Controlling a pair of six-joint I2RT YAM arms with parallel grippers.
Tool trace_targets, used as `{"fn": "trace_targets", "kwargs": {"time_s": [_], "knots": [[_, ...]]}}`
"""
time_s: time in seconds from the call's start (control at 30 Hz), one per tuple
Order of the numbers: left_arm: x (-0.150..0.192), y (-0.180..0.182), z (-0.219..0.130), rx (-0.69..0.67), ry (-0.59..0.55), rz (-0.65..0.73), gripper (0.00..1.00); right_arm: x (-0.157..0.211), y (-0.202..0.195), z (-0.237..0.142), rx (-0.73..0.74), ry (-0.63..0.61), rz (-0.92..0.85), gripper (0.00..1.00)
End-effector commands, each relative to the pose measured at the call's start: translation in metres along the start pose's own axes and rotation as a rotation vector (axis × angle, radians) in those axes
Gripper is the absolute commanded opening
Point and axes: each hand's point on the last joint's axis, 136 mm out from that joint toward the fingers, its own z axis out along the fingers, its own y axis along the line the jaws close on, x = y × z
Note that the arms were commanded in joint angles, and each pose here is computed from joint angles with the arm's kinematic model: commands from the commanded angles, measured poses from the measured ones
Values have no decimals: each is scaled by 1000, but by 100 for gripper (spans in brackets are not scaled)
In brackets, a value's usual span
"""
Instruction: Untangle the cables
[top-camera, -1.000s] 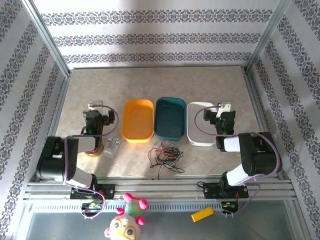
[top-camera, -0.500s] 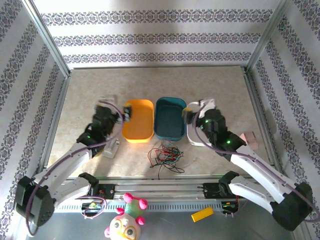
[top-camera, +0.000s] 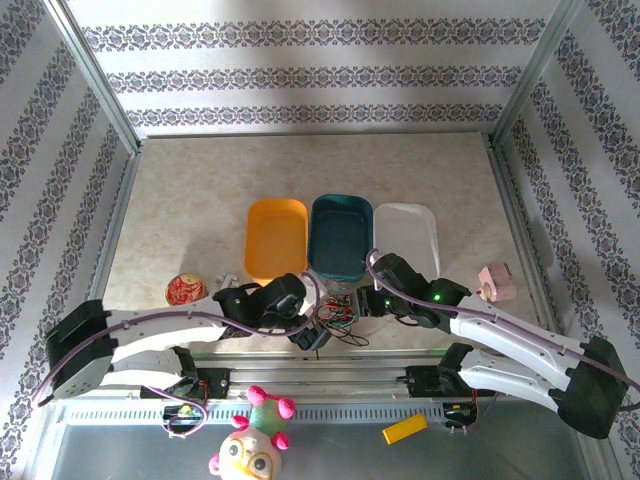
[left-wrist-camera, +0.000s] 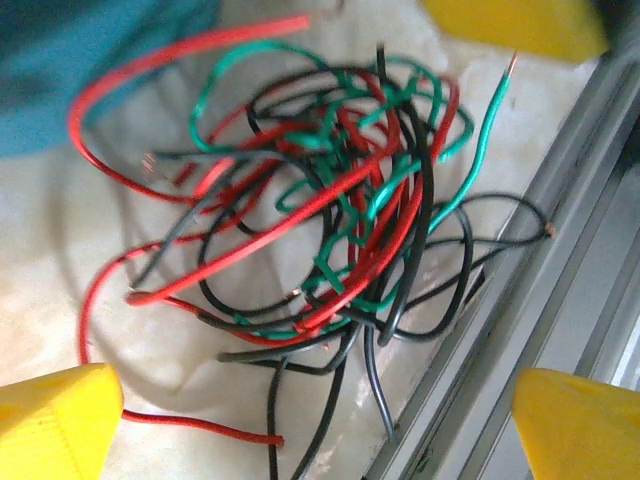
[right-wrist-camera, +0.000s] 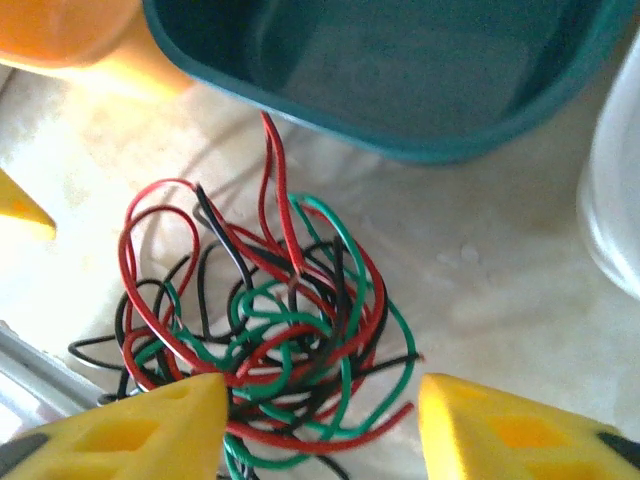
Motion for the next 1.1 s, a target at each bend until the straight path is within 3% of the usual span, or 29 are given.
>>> {"fn": "trace_targets", "kwargs": {"time_s": [0.0, 0.2, 0.6, 0.7, 0.8, 0.9, 1.07], "knots": [[-5, -12, 4, 39, 35, 70, 100, 22, -1, -4, -14, 80, 63, 49], [-12, -10, 20, 24, 17, 107, 100, 29, 5, -4, -57, 102, 92, 40], [-18, 8, 39, -65, -41, 55, 91, 22, 22, 13, -110, 104, 100, 29], [-17, 10, 42, -73, -33, 57, 88, 22, 26, 17, -116, 111, 102, 20], [-14, 13, 46, -90, -16, 57, 80, 21, 25, 14, -102, 112, 100, 1], [-9, 19, 53, -113, 5, 57, 70, 10, 21, 3, -71, 60, 105, 0], [2, 30, 66, -163, 43, 54, 43, -24, 16, -27, -37, -83, 125, 0]]}}
